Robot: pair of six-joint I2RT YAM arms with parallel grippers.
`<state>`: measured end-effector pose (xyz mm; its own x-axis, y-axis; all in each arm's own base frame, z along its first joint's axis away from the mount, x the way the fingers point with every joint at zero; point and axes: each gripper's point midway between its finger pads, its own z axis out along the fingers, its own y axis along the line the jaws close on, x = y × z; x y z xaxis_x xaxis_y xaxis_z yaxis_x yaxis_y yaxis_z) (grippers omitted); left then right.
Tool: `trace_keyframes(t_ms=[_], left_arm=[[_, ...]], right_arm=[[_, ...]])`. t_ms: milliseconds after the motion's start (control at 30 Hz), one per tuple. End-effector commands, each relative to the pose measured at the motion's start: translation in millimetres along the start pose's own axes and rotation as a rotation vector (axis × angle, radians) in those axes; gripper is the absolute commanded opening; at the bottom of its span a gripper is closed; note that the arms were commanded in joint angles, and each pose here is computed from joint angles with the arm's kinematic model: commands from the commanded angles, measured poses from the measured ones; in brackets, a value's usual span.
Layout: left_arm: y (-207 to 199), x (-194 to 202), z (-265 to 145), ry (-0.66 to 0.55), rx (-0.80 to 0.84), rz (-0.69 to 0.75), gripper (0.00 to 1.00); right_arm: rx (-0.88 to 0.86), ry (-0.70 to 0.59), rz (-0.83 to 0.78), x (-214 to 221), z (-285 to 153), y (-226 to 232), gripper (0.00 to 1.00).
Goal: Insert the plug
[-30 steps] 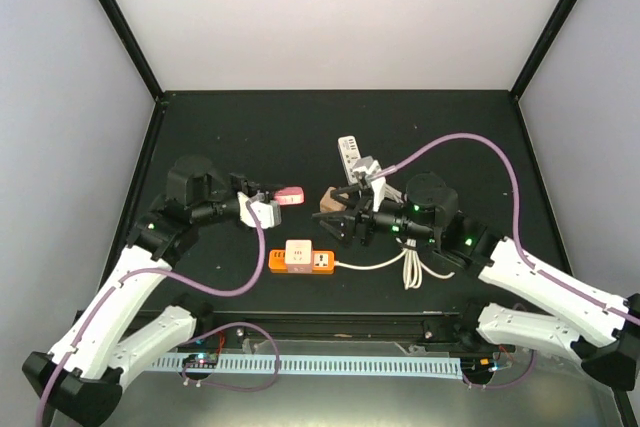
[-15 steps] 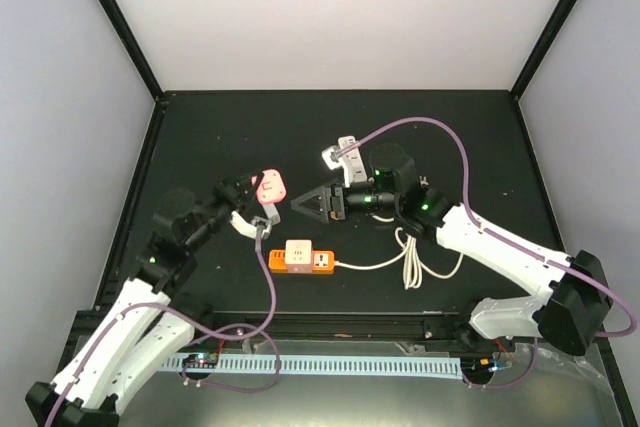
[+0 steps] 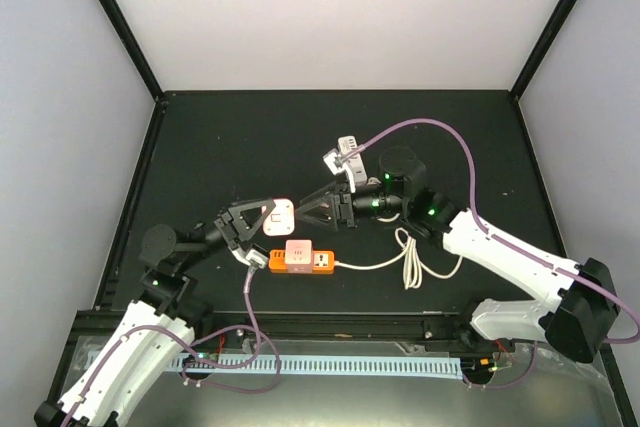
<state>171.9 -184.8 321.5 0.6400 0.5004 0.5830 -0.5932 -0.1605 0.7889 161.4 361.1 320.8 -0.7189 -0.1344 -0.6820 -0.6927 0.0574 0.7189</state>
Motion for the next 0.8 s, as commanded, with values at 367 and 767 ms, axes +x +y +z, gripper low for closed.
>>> trace_keyframes(t_ms=[367, 767], left_arm=[[33.0, -4.0, -2.8, -0.040, -0.138, 0.161, 0.02], [15.9, -0.9, 0.9, -0.024, -0.065, 0.113, 0.02]], right_arm=[[-0.158, 0.019, -0.056, 3.4, 12.5, 23.8, 0.52], [-0.229, 0.028, -0.038, -2.8, 22.4, 37.7, 0.14]])
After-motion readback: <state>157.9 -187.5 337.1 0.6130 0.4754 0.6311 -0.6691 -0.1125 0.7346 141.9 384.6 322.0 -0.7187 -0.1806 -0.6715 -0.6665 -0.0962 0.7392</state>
